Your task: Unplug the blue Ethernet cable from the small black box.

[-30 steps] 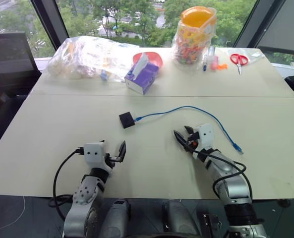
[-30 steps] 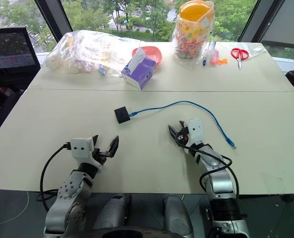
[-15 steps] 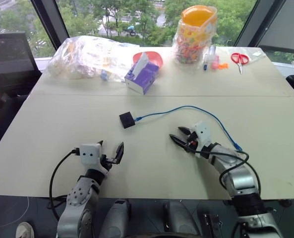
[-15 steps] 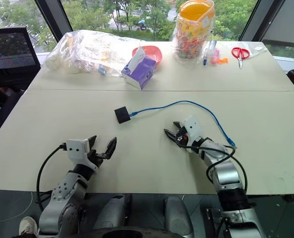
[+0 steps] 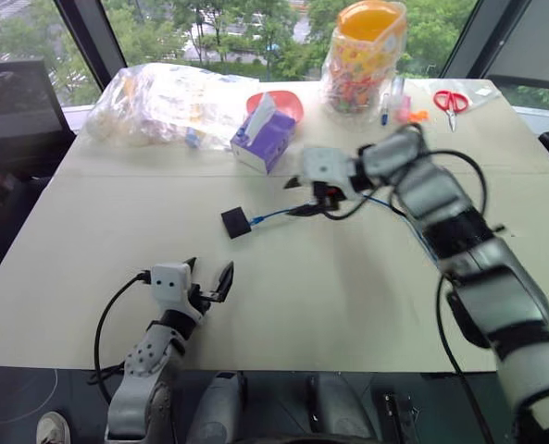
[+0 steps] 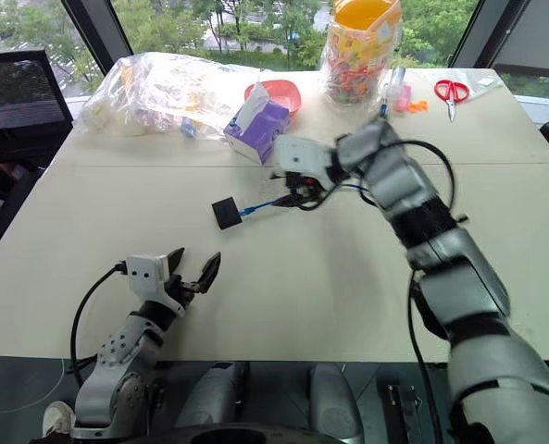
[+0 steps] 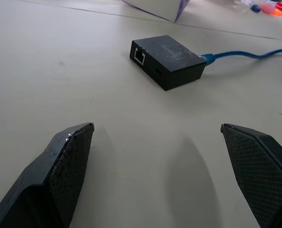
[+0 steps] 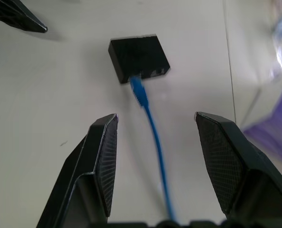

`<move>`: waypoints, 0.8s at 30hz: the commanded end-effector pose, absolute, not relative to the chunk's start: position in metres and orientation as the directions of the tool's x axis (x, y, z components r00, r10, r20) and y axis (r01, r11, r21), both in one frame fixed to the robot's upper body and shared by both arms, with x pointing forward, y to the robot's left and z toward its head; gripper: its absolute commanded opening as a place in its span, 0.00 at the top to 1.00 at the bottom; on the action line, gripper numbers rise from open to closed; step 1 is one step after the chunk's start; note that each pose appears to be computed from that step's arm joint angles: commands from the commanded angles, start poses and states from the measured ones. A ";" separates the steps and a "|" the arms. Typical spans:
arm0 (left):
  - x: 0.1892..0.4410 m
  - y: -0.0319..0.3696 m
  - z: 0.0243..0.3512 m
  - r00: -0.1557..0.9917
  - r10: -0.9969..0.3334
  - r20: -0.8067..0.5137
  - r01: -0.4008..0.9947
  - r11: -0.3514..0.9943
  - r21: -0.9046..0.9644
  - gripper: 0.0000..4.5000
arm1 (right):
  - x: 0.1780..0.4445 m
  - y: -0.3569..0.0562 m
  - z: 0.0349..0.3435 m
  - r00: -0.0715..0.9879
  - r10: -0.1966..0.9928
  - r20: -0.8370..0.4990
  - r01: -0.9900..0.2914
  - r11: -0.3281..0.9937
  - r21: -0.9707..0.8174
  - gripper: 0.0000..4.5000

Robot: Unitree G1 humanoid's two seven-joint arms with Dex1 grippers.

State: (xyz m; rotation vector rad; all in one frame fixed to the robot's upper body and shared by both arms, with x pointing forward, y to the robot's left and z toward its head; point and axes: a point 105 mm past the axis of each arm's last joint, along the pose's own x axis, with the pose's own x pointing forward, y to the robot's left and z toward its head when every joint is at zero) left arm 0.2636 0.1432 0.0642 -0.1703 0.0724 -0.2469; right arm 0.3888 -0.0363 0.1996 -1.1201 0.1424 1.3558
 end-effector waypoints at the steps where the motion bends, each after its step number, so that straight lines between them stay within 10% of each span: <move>1: 0.258 0.145 0.062 0.972 -0.229 -0.054 0.218 0.962 -0.162 0.01 | 0.409 -0.031 0.191 0.386 0.571 -0.724 -0.739 -0.278 -0.613 0.41; 24: 0.244 0.157 0.061 0.997 -0.069 -0.030 0.063 0.984 -0.170 0.01 | 0.395 0.028 0.154 0.252 0.426 -0.869 -0.781 -0.440 -0.443 0.41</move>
